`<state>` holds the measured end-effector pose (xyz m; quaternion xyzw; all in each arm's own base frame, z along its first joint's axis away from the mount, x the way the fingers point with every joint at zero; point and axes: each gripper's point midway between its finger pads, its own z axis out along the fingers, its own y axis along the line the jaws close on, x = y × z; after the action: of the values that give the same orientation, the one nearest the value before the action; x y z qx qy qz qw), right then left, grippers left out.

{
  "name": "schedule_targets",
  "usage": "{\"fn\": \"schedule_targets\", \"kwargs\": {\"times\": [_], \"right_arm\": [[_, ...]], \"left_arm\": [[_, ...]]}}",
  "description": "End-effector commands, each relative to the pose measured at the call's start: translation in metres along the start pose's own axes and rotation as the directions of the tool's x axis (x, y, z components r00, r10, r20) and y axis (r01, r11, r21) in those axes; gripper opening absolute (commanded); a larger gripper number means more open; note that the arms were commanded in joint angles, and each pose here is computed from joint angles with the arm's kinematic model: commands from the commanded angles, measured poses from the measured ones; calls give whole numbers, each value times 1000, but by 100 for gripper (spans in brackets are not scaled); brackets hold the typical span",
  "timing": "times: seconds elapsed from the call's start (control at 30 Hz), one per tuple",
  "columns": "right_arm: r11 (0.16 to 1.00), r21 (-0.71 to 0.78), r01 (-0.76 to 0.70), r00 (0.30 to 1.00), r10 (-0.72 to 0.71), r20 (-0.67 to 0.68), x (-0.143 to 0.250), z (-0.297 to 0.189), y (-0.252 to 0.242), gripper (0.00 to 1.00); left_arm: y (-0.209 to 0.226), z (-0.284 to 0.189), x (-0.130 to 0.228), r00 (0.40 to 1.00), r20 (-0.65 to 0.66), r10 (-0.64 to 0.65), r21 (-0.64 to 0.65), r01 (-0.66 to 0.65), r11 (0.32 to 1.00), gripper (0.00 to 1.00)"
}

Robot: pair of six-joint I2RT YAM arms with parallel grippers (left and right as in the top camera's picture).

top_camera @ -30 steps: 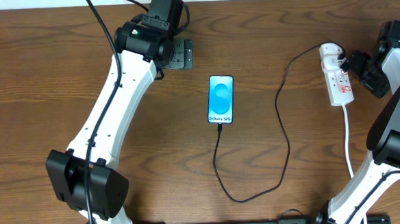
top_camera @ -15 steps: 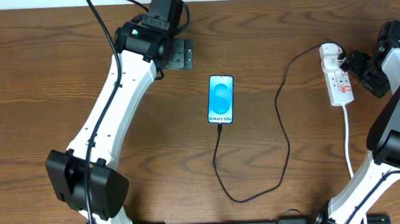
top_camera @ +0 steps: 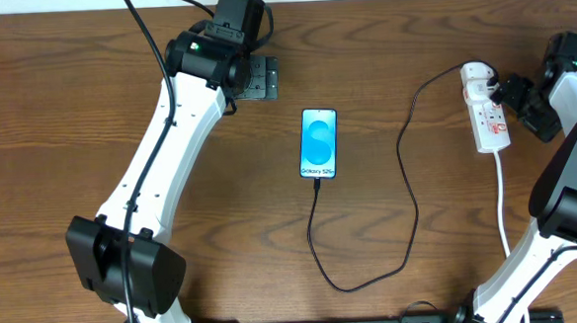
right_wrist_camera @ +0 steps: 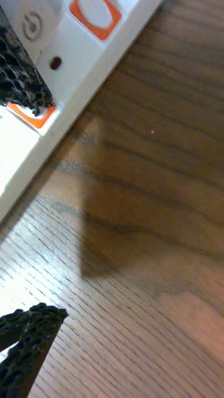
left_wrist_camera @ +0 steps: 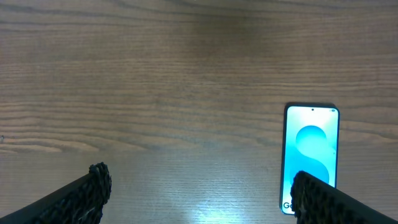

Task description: Plug charger to phone and switch on socket

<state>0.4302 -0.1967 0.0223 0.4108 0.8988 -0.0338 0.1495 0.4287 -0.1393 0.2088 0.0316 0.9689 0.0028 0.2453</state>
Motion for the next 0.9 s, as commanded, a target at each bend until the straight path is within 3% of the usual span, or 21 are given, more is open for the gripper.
{"fn": "schedule_targets", "kwargs": {"times": [0.0, 0.87], "right_arm": [[1000, 8, -14, 999, 14, -29, 12, 10, -6, 99], [993, -116, 2, 991, -18, -134, 35, 10, 13, 99]], "left_arm": [[4, 3, 0, 1000, -3, 2, -22, -2, 1000, 94], [4, 3, 0, 1000, -3, 2, -22, -2, 1000, 94]]}}
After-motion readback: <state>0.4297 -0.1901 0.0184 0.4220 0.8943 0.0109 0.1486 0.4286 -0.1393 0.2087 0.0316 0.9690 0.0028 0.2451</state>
